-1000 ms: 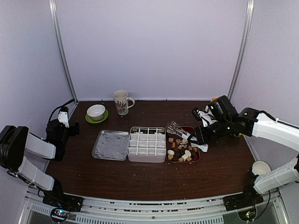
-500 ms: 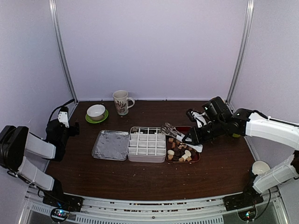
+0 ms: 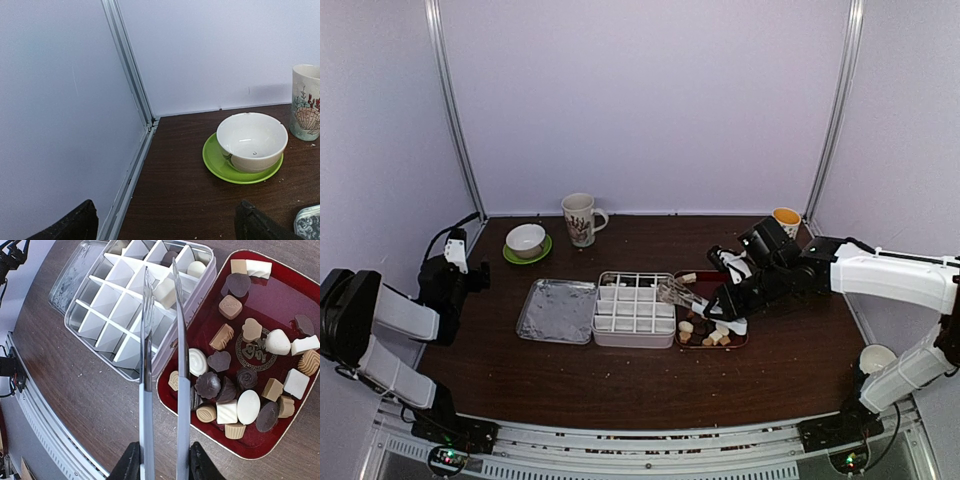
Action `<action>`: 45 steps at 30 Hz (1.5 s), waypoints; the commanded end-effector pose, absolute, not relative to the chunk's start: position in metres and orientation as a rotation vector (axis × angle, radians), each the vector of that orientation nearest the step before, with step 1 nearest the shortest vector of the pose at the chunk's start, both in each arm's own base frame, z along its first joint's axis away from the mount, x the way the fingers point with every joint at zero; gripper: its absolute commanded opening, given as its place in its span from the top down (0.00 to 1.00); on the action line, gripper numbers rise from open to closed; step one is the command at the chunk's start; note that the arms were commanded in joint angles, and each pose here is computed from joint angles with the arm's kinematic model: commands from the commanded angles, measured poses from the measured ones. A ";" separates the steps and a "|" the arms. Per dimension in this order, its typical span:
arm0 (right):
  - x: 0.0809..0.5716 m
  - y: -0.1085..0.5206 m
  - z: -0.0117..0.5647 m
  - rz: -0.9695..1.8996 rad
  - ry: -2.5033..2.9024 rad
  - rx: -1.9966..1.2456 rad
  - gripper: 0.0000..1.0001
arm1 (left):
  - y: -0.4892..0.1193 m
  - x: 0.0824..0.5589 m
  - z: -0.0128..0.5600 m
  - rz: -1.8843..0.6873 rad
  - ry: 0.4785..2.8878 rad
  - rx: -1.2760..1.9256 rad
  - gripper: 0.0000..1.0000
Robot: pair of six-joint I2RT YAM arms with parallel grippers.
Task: Pack the chocolate
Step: Place the fake chocolate in the empty pocket of the box.
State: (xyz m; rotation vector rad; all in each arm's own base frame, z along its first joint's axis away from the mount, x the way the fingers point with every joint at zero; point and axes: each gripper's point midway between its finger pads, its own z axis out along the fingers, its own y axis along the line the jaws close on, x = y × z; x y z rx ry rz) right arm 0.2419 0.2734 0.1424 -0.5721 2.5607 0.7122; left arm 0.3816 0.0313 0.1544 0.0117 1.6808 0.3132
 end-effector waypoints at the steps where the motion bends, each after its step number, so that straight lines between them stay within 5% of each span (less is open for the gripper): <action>1: 0.252 0.280 0.157 0.705 2.489 -0.579 0.76 | 0.033 0.386 0.167 0.303 1.638 -0.002 0.02; 12: 0.257 0.278 0.156 0.667 2.487 -0.569 0.73 | 0.033 0.386 0.167 0.303 1.637 -0.001 0.02; 25: 0.260 0.281 0.167 0.667 2.425 -0.603 0.59 | 0.033 0.386 0.166 0.303 1.638 -0.002 0.02; 45: 0.261 0.237 0.222 0.534 2.163 -0.544 0.60 | 0.033 0.386 0.166 0.304 1.639 0.000 0.02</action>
